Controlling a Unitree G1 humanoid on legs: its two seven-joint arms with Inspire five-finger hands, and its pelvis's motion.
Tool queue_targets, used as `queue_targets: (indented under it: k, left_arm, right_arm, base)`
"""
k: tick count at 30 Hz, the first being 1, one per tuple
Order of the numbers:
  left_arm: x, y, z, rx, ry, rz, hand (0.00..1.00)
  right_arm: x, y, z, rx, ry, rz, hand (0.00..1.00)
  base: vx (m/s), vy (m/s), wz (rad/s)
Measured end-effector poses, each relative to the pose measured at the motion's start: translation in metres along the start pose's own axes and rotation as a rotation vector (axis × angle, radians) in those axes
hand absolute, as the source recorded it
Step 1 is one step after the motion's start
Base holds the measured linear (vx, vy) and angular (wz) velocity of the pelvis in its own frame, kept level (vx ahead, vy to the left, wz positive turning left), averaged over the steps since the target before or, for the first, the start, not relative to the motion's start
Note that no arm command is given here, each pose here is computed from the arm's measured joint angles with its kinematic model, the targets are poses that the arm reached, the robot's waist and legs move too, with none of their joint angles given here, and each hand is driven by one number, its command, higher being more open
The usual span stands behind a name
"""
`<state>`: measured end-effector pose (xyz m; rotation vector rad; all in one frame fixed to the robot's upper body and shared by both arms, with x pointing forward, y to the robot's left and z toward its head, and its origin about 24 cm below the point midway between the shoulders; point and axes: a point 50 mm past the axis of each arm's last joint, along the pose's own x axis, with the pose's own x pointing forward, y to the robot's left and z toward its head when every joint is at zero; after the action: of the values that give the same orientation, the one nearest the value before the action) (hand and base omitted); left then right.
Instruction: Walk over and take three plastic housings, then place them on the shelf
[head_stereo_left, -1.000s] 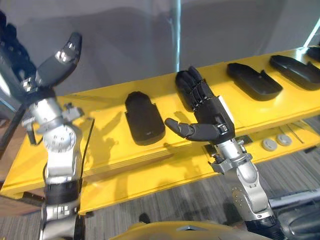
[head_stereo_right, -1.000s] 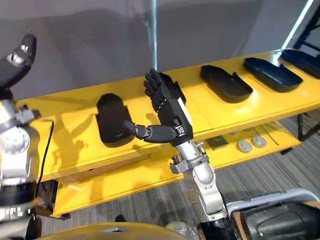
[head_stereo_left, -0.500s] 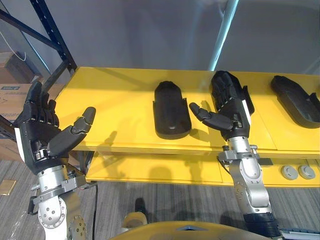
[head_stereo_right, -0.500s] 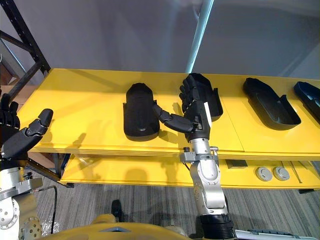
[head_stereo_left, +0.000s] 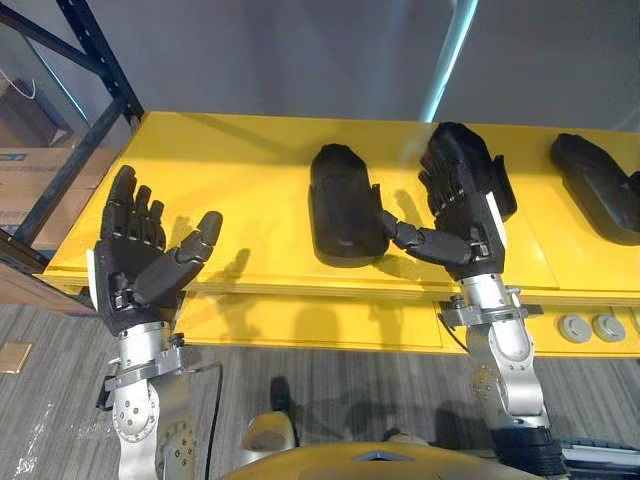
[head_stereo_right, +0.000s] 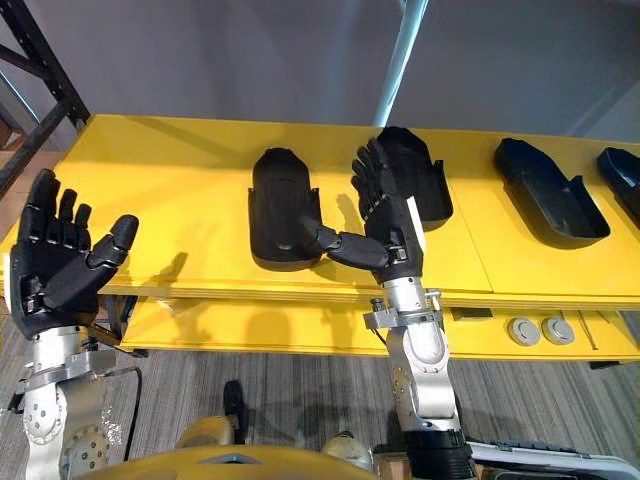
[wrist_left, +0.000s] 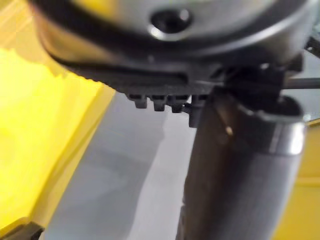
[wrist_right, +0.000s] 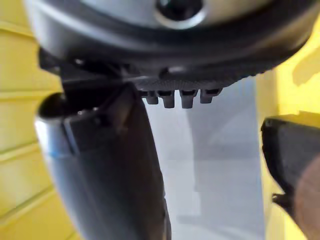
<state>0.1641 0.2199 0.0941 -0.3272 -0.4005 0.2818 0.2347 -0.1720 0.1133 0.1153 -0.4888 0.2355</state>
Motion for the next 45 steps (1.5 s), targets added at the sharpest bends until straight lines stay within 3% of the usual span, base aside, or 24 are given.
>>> queue_targets:
  k: [6, 10, 16, 20, 26, 30, 37, 45]
  left_arm:
    - [-0.001, 0.002, -0.005, 0.005, 0.021, 0.003, 1.00]
    - [0.000, 0.001, -0.005, 0.003, 0.022, -0.005, 1.00]
    - [0.000, -0.001, -0.005, 0.005, 0.026, -0.026, 1.00]
    - [0.001, 0.002, -0.005, 0.027, 0.034, -0.038, 1.00]
    - [0.008, 0.011, -0.017, 0.070, 0.081, -0.033, 1.00]
    - [0.030, 0.003, -0.013, 0.056, 0.009, -0.036, 1.00]
    - [0.038, 0.001, -0.008, 0.069, -0.035, -0.010, 1.00]
    - [0.039, 0.001, -0.002, 0.070, -0.089, -0.005, 1.00]
  right_arm:
    - [0.020, 0.006, 0.040, 0.101, -0.247, 0.197, 1.00]
    - [0.020, 0.016, 0.051, 0.152, -0.294, 0.354, 1.00]
    - [0.014, 0.037, 0.031, 0.203, -0.027, 0.716, 1.00]
    - [0.007, 0.043, 0.022, 0.223, 0.096, 0.852, 1.00]
    - [-0.004, 0.049, 0.013, 0.248, 0.168, 0.900, 1.00]
    - [0.001, 0.057, 0.015, 0.201, 0.165, 0.970, 1.00]
    - [-0.002, 0.061, 0.016, 0.155, 0.182, 1.034, 1.00]
    - [0.010, 0.062, 0.019, 0.054, 0.148, 0.988, 1.00]
  base:
    - [-0.02, -0.003, -0.02]
    - [0.01, -0.008, 0.00]
    - [0.00, -0.019, 0.02]
    - [-0.02, -0.012, 0.05]
    - [-0.05, -0.004, 0.02]
    - [-0.18, -0.044, 0.00]
    - [-0.09, 0.008, -0.02]
    - [0.01, 0.017, 0.07]
